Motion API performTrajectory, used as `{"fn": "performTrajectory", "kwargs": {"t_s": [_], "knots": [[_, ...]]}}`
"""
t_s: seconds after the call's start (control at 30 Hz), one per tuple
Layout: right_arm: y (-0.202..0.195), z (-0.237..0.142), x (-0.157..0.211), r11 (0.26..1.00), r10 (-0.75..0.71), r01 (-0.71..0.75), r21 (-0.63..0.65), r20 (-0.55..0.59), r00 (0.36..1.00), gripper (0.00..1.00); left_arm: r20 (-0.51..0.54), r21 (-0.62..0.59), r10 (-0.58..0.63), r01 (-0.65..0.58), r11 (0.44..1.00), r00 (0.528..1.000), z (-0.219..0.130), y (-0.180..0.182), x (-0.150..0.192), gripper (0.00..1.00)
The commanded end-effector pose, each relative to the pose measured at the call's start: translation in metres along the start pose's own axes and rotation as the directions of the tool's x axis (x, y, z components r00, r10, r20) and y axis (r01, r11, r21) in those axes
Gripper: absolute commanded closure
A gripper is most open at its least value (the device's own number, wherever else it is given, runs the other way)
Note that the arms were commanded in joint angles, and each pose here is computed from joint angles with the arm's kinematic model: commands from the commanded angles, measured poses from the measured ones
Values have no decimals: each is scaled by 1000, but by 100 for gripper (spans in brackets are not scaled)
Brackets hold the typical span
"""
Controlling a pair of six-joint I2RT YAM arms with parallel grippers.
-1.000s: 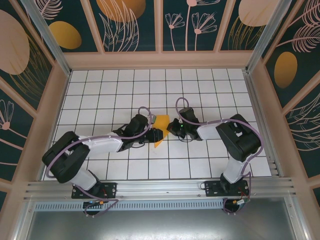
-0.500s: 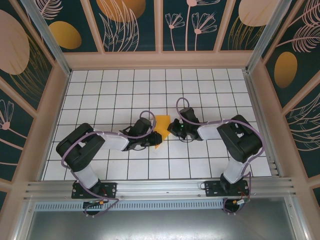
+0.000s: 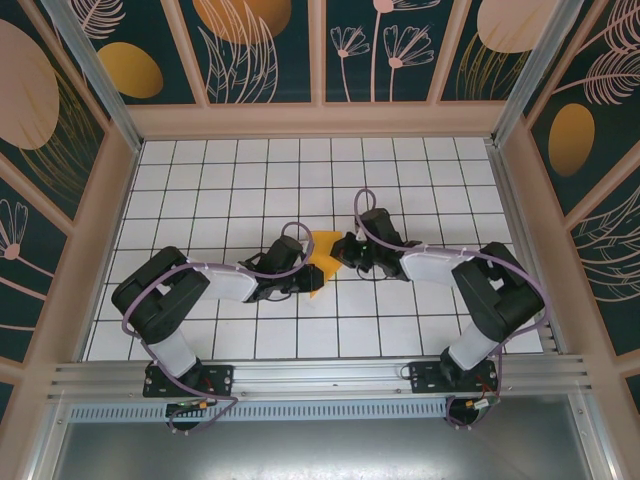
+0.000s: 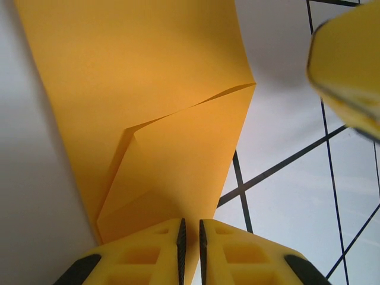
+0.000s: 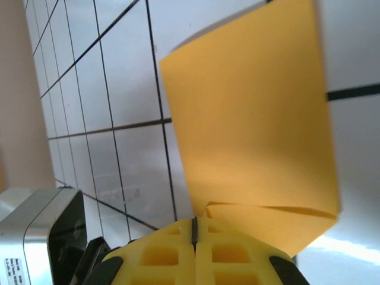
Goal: Fold a paper plane with a square sheet of paper (pick it up from the middle)
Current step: Third fold the triangle at the center of the table.
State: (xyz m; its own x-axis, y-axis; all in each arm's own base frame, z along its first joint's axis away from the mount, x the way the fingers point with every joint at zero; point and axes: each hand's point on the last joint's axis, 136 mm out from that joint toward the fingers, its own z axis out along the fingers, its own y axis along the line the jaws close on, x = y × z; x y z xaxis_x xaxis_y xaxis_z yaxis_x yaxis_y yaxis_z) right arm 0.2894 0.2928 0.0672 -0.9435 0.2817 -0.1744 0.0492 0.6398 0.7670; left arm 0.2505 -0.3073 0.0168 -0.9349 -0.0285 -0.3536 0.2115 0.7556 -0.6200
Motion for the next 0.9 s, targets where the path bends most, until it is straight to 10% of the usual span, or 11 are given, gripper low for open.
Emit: {"fn": "performTrajectory", "kwargs": {"t_s": [0.0,0.87], "knots": [[10,11,12,999,0,-2,-35,-39,999,100,-42,-97,-1,-4,995,999,2,28,18,81],[-54,23,12,994,28,-28,102,2,1000,100,-46,-183,16,-24,983,999,-3,49,24,87]]}}
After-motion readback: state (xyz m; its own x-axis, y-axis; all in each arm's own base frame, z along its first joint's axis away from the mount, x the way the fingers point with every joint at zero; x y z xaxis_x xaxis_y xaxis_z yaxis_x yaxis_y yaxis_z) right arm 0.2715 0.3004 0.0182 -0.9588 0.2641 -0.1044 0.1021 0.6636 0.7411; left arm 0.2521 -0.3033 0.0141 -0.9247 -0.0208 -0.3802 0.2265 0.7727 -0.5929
